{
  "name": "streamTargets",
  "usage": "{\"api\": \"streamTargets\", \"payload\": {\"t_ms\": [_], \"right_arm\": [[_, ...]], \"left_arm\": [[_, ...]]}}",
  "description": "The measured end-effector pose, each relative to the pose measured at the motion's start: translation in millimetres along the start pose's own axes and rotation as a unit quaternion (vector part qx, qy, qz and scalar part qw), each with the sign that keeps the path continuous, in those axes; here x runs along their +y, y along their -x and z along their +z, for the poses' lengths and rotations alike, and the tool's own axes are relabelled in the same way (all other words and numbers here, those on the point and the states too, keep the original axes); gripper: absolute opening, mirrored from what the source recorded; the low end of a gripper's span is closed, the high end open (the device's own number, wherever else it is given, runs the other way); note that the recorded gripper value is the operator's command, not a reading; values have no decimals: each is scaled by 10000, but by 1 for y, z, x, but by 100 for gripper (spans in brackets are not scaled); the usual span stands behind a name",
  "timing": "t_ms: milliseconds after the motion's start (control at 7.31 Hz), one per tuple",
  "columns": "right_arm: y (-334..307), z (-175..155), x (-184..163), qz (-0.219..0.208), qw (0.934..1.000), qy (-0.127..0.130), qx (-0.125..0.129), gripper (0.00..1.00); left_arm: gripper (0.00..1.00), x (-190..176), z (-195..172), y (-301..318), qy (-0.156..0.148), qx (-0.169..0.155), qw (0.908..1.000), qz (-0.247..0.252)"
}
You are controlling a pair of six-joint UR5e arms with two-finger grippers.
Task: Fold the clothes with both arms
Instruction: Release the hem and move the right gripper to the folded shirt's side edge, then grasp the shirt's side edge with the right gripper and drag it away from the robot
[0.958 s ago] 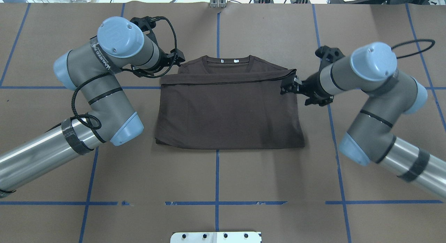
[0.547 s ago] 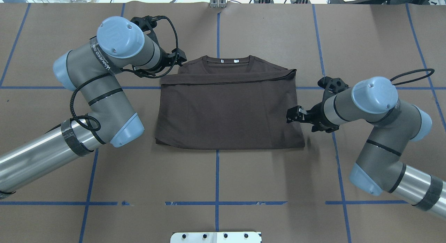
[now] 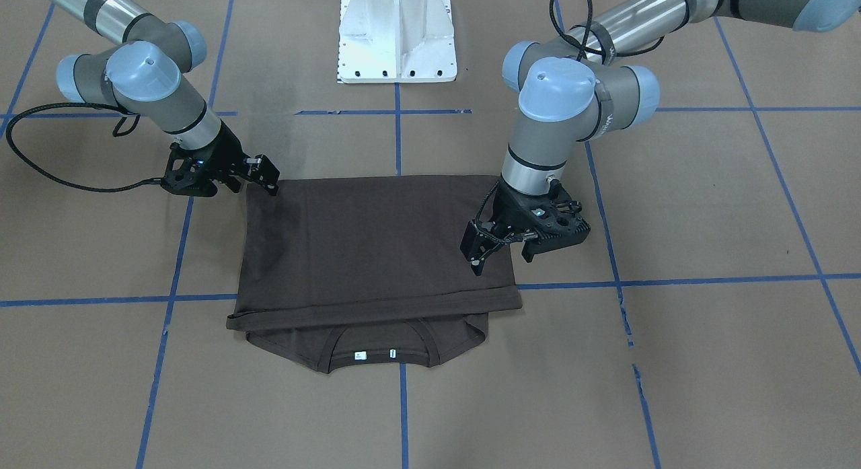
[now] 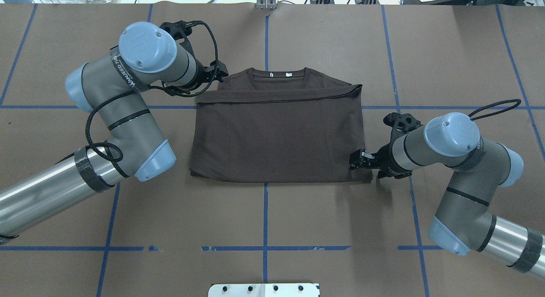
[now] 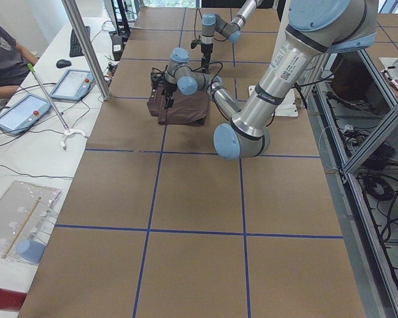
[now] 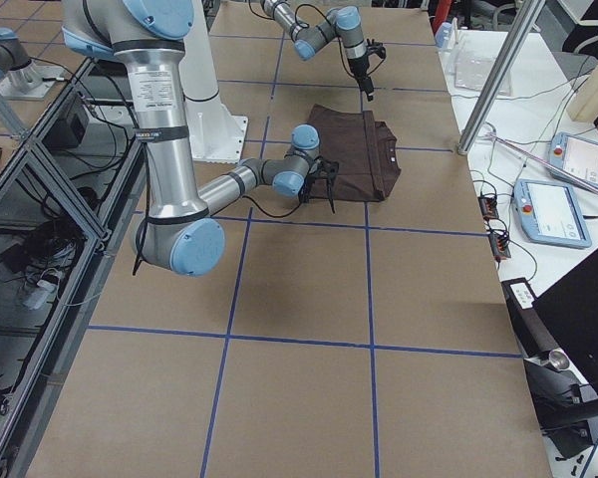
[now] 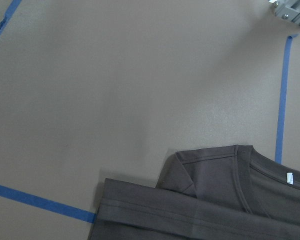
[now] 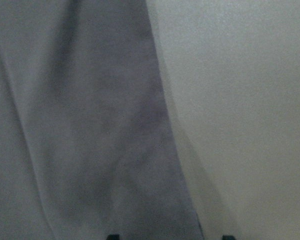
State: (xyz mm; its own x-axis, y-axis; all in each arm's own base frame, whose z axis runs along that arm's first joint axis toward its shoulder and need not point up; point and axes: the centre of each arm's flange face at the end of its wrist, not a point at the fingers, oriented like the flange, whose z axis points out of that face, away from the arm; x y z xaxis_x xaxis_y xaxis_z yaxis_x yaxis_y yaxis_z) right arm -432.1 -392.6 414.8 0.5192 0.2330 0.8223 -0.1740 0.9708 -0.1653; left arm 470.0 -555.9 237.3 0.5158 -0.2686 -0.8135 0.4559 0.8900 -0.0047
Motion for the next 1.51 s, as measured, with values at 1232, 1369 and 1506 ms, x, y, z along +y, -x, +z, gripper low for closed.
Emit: {"api": "streamTargets", "payload": {"t_ms": [1232, 1369, 1506], "right_arm": [[-36, -26, 125, -589, 9938, 940, 48, 0], [-48, -30, 165, -779, 9885, 1287, 142, 9], [-56, -33, 200, -902, 9825, 1611, 234, 99]], "left_arm": [[100, 1, -4, 3, -28, 22, 10000, 13], [100, 1, -6, 4, -33, 36, 10000, 16], [100, 2, -7, 5, -32, 52, 10000, 21]]}}
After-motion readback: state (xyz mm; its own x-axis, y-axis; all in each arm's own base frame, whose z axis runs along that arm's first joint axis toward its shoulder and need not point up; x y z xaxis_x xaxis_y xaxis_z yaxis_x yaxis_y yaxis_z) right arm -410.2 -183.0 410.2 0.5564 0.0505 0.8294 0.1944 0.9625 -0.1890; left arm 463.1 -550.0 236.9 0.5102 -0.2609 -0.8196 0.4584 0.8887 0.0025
